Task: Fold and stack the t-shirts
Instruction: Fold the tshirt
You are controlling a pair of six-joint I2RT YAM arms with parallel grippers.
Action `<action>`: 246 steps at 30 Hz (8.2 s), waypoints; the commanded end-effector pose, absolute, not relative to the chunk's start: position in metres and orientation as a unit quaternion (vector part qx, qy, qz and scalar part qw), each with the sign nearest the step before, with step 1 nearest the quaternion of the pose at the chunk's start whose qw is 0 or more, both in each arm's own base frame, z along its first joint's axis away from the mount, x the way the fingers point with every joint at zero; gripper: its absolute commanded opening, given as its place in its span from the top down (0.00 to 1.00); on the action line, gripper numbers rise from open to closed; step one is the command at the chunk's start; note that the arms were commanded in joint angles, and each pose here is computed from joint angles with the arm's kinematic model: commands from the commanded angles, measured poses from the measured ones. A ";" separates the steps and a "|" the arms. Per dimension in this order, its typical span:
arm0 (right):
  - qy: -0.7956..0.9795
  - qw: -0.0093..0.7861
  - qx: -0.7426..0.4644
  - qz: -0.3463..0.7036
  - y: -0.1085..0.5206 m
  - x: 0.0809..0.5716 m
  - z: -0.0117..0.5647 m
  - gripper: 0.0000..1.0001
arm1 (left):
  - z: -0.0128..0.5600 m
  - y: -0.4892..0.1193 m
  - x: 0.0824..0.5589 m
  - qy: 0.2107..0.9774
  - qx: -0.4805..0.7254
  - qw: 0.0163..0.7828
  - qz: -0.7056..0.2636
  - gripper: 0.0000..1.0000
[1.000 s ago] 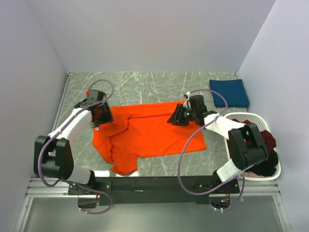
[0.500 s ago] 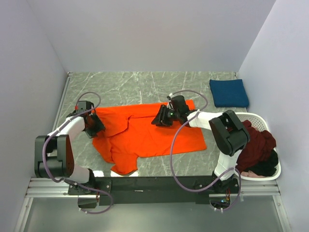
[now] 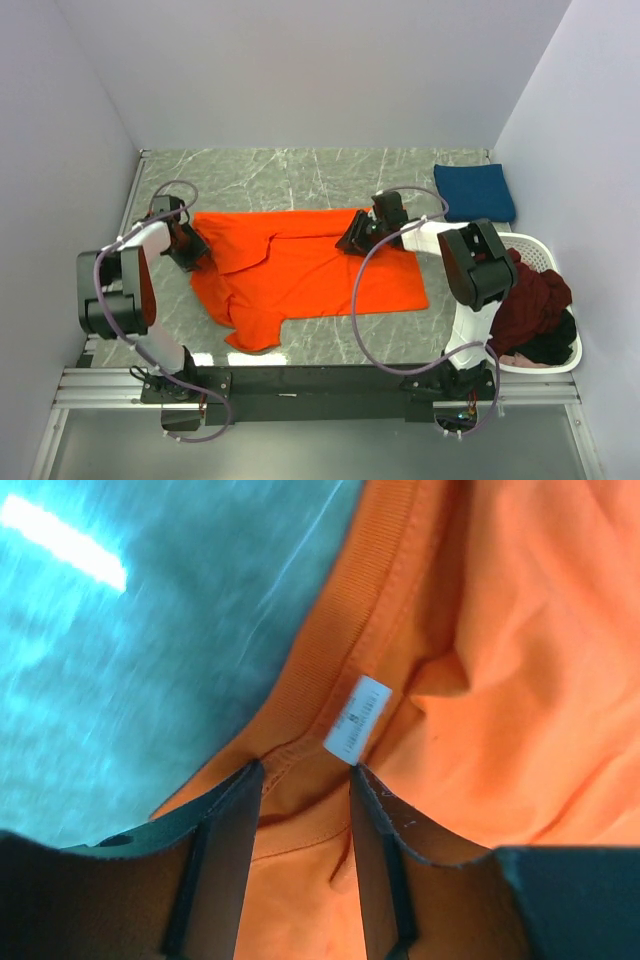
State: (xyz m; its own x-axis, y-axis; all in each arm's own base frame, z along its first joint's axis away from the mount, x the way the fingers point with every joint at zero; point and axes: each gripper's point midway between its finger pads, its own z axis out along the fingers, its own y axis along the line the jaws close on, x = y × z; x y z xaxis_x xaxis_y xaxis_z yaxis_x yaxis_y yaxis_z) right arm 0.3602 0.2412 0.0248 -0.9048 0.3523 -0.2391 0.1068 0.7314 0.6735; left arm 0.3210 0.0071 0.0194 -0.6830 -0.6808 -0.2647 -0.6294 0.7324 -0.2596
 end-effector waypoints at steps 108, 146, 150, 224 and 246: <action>0.973 0.189 0.109 0.073 0.083 0.220 0.029 0.56 | 0.009 -0.034 0.216 0.907 -0.375 0.186 0.046 0.99; 0.946 0.150 0.285 0.037 0.037 0.199 0.005 0.51 | 0.061 -0.007 0.225 0.905 -0.377 0.196 0.020 0.99; 0.943 0.157 0.290 0.036 0.036 0.197 0.008 0.68 | 0.065 -0.007 0.225 0.903 -0.378 0.203 0.013 0.99; 0.943 0.188 0.265 0.073 0.030 0.385 0.035 1.00 | 0.071 0.014 0.391 0.904 -0.364 0.214 -0.067 0.99; 0.931 0.293 0.189 0.105 0.068 0.354 0.111 0.49 | 0.103 -0.003 0.306 0.900 -0.343 0.263 -0.051 0.33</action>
